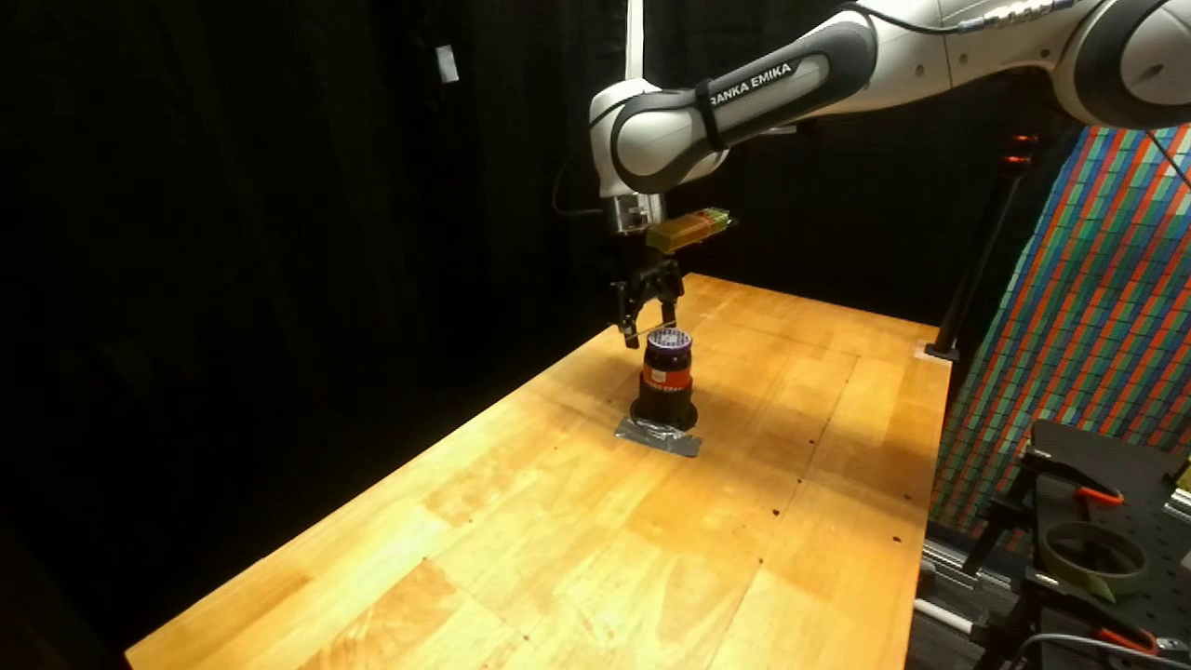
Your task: Put the elastic around the bottle
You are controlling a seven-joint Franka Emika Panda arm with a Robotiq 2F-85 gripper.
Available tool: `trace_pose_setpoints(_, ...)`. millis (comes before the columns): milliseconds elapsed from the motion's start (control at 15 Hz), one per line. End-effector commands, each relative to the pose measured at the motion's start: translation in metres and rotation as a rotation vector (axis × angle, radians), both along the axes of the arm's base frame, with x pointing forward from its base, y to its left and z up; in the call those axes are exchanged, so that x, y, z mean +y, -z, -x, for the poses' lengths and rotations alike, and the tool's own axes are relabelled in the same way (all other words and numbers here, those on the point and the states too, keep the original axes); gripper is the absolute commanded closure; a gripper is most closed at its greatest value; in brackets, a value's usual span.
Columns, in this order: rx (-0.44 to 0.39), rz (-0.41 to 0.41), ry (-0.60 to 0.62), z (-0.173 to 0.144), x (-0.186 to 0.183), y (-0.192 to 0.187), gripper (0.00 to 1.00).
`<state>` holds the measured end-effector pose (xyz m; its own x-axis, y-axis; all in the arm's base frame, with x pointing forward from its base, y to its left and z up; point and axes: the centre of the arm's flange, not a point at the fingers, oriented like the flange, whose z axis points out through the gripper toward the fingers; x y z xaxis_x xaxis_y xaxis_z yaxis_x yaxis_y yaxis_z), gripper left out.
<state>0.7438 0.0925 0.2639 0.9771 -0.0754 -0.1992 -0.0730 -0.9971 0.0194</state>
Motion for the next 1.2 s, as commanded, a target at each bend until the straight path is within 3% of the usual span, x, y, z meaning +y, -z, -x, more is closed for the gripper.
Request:
trace_pose_setpoints(0,0.028,-0.026,-0.029,0.020,0.003,-0.013,0.00)
trace_pose_setpoints(733,0.126,-0.024,-0.066,0.071,0.005,-0.007,0.00)
trace_pose_setpoints(1133,0.042,-0.008,-0.059,0.099,0.013,0.011,0.00)
